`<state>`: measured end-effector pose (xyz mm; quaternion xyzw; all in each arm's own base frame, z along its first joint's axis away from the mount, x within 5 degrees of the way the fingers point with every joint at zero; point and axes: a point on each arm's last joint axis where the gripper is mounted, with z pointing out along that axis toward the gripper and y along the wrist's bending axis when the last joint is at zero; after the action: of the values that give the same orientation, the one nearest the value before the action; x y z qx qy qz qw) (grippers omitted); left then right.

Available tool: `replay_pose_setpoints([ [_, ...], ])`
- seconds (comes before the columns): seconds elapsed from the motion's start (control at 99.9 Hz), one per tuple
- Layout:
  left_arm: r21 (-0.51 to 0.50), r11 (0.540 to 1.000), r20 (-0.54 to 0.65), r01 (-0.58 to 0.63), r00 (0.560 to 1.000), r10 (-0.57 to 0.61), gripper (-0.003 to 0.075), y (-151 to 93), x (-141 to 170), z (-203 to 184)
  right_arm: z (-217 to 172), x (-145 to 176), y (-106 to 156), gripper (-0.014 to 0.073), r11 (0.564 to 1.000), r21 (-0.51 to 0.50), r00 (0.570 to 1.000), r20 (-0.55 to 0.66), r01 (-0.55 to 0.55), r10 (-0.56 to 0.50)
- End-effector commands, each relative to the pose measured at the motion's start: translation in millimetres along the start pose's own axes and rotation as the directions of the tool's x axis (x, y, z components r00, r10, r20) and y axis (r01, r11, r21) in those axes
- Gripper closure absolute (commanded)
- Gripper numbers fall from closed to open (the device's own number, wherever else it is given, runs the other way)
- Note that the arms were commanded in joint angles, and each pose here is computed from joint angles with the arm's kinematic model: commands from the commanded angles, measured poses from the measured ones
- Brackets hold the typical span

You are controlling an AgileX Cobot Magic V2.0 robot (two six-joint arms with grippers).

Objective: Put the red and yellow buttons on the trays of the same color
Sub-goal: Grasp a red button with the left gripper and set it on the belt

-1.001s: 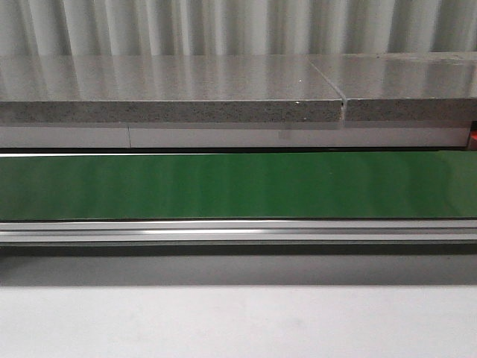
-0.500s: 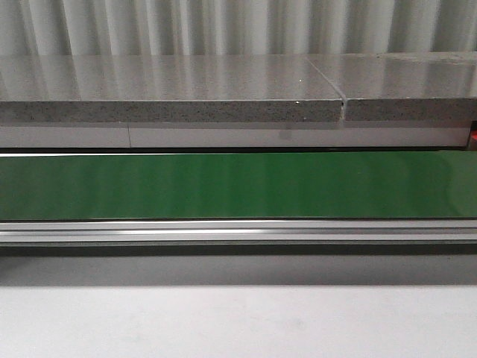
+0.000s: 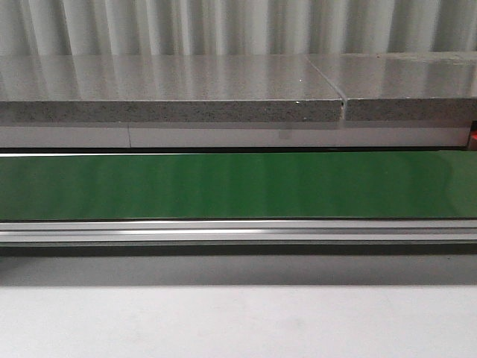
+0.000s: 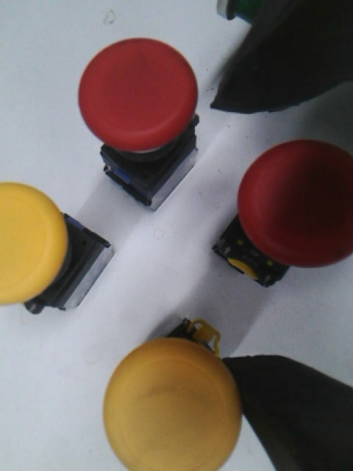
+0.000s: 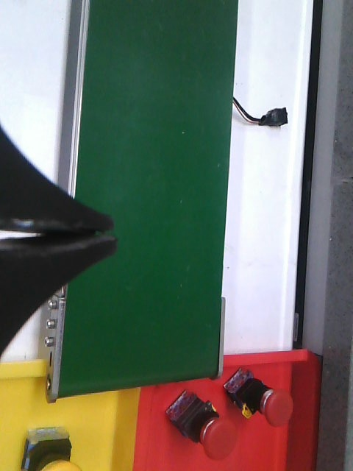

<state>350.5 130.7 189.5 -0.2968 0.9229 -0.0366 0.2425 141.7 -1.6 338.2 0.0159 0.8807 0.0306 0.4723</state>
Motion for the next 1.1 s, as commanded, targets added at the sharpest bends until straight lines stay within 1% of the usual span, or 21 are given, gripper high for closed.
replay_pose_setpoints([
  [0.0, 0.027, 1.0, 0.089, 0.013, 0.996, -0.016, 0.0081, -5, -16, -16, -6, -11, 0, 0.0662, 1.0, 0.002, 0.996, 0.084, 0.006, -0.006],
  [0.15, 0.026, 1.0, 0.083, 0.014, 0.996, -0.016, 0.0088, -5, -16, -13, -6, -11, 0, 0.0662, 1.0, 0.002, 0.996, 0.084, 0.006, -0.006],
  [0.22, 0.026, 1.0, 0.081, 0.014, 0.997, -0.016, 0.014, -5, -16, -13, -6, -11, 0, 0.0662, 1.0, 0.002, 0.996, 0.084, 0.006, -0.006],
  [0.29, 0.025, 1.0, 0.075, 0.014, 0.997, -0.016, 0.0235, -5, -15, -13, -6, -11, 0, 0.0662, 1.0, 0.002, 0.996, 0.084, 0.006, -0.006],
  [0.48, 0.028, 1.0, 0.049, 0.011, 0.999, -0.012, 0.0571, -7, -18, -18, -6, -11, 0, 0.0662, 1.0, 0.002, 0.996, 0.084, 0.006, -0.006],
  [0.55, 0.032, 0.999, 0.043, 0.008, 0.999, -0.009, 0.0671, -9, -21, -22, -6, -11, 0, 0.0662, 1.0, 0.002, 0.996, 0.084, 0.006, -0.006],
  [0.611, 0.038, 0.999, 0.054, -0.001, 0.999, -0.001, 0.0737, -12, -23, -29, -6, -11, 0, 0.0662, 1.0, 0.002, 0.996, 0.084, 0.006, -0.006],
  [0.791, 0.066, 0.995, 0.131, -0.069, 0.99, 0.06, 0.074, -26, -24, -65, -6, -11, 0, 0.0662, 1.0, 0.002, 0.996, 0.084, 0.006, -0.006],
  [0.941, 0.087, 0.984, 0.208, -0.154, 0.969, 0.133, 0.074, -38, -21, -106, -6, -11, 0, 0.0662, 1.0, 0.002, 0.996, 0.084, 0.006, -0.006],
  [1.091, 0.105, 0.971, 0.239, -0.217, 0.953, 0.187, 0.074, -48, -11, -137, -6, -11, 0, 0.0662, 1.0, 0.002, 0.996, 0.084, 0.006, -0.006],
])
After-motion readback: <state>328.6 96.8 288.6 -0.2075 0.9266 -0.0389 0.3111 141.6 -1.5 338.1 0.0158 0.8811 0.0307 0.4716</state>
